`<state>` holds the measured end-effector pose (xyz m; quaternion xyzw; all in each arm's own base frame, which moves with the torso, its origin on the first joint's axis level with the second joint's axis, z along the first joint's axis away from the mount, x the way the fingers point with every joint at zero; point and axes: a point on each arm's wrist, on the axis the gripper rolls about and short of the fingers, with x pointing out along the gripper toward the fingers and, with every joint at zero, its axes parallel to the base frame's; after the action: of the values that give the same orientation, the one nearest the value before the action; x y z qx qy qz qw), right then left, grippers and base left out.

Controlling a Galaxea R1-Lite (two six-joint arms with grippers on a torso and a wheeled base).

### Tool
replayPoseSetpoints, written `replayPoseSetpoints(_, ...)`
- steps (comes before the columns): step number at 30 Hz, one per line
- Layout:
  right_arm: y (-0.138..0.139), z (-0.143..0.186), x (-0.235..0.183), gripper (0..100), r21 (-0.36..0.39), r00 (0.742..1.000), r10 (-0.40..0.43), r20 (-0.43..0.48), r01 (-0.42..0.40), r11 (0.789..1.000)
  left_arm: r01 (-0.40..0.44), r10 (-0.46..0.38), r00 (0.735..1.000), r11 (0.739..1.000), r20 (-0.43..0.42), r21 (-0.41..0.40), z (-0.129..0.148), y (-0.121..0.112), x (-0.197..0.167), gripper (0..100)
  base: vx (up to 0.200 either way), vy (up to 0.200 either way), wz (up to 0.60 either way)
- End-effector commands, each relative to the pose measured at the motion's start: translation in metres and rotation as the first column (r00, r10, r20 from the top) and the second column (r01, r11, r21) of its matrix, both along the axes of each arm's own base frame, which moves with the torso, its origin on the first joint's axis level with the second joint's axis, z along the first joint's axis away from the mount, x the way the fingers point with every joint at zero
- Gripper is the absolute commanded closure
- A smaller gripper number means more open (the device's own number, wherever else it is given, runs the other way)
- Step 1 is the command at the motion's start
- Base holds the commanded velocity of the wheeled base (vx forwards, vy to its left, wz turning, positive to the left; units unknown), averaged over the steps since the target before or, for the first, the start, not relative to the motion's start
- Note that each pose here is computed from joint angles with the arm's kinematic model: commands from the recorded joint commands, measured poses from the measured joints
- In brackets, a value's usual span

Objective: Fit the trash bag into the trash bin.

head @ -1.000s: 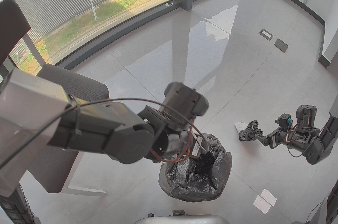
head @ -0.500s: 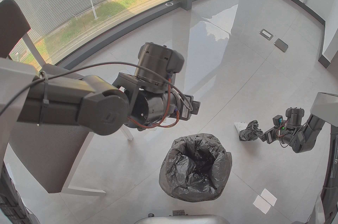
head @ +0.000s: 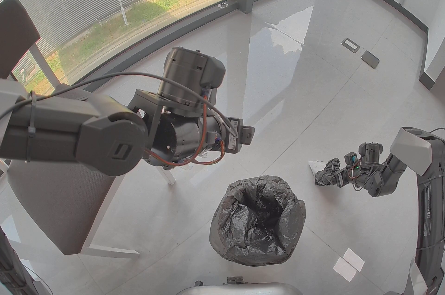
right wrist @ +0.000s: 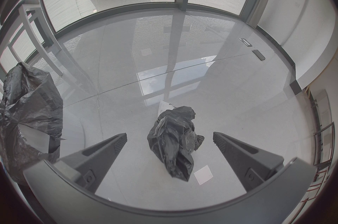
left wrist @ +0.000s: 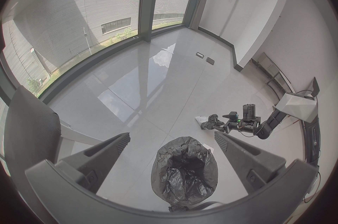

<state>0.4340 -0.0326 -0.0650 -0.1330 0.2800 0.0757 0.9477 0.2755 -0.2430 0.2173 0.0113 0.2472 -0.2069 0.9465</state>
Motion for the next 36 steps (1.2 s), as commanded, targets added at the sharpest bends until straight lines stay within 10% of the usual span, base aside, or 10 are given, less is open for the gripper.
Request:
replayPoseSetpoints(1, 0.001, -0.005, 0.002, 100, -0.004, 1.0, -0.005, -0.004, 0.005, 1.0, -0.004, 0.004, 1.0, 1.0, 0.004, -0.005, 0.004, 0.005, -0.004, 0, 0.0, 0.0, 0.0)
replayPoseSetpoints(17, 0.001, -0.002, -0.005, 100, -0.006, 1.0, -0.01, -0.005, 0.01, 1.0, -0.004, 0.004, 1.0, 1.0, -0.006, 0.004, 0.0, 0.007, -0.006, 0, 0.0, 0.0, 0.0)
replayPoseSetpoints(36, 0.027, 0.083, -0.044, 100, -0.022, 0.99, 0.053, 0.127, -0.051, 0.998, -0.003, 0.004, 0.999, 0.999, -0.036, 0.032, -0.012, 0.007, -0.006, 0, 0.0, 0.0, 0.0)
